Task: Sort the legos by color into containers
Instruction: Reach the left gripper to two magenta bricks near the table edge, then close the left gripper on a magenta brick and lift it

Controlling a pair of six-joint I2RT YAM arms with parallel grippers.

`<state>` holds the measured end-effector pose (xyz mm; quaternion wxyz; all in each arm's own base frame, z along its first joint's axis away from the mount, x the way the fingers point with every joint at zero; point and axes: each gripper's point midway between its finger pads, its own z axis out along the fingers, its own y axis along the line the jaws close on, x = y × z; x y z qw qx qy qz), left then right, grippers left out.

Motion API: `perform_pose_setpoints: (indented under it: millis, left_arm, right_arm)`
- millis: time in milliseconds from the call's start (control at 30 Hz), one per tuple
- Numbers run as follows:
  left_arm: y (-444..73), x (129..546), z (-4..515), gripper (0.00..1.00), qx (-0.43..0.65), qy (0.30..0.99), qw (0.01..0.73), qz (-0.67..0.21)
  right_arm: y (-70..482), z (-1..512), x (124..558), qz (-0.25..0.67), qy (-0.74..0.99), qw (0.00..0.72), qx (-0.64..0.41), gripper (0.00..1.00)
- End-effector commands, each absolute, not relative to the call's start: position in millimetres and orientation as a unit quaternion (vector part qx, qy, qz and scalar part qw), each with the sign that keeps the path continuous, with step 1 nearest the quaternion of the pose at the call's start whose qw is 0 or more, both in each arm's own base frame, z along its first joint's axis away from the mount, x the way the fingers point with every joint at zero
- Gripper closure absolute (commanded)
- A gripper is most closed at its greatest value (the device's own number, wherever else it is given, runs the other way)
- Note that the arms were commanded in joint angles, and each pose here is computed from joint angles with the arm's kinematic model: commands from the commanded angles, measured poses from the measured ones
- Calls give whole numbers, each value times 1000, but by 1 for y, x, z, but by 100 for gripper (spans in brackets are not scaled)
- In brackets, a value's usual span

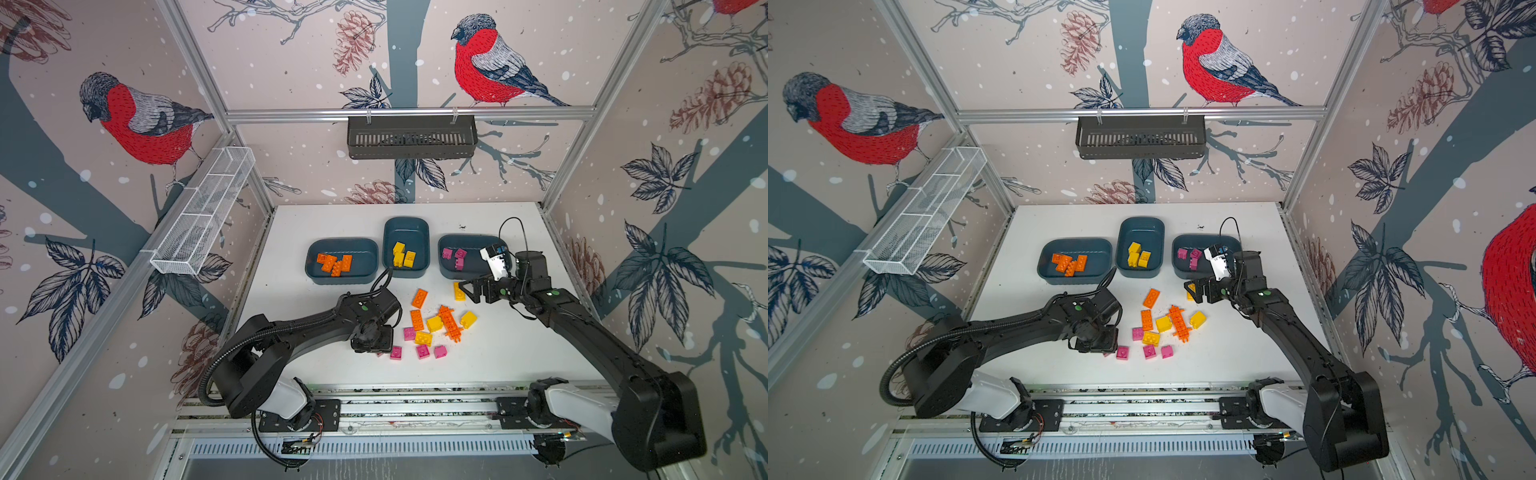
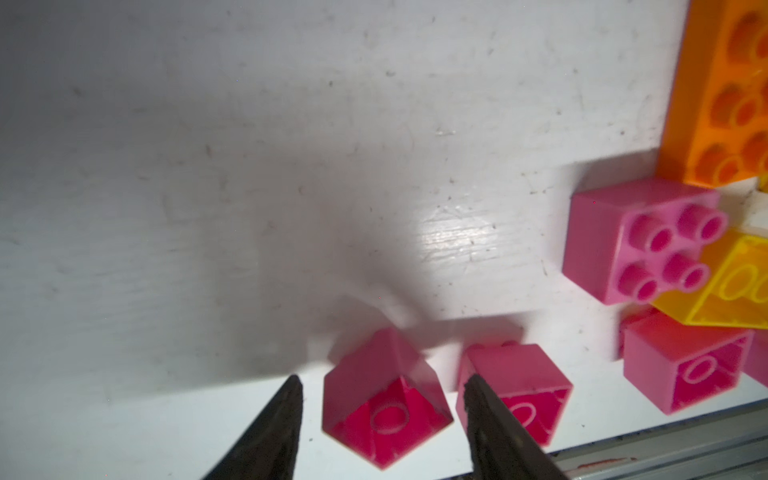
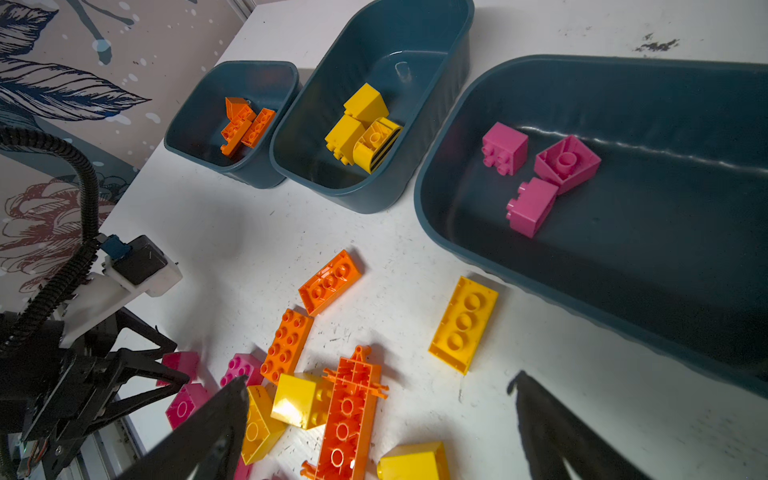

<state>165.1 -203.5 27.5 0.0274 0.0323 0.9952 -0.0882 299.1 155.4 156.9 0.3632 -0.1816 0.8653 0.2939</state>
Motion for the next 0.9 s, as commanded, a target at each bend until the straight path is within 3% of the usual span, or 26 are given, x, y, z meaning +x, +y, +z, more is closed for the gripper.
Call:
perform_pose_setpoints:
  millis: [0, 400, 867]
  left_arm:
    - [-195, 163, 28, 37, 26, 997, 28, -71]
    - [-173, 148, 31, 38, 15, 999, 20, -47]
    - [-187, 156, 27, 49, 28, 998, 21, -56]
  right_arm:
    - [156, 160, 301, 294, 860, 372, -187, 1]
    - [156, 162, 303, 299, 858, 372, -188, 1]
    - [155, 160, 300, 298, 859, 372, -188, 0]
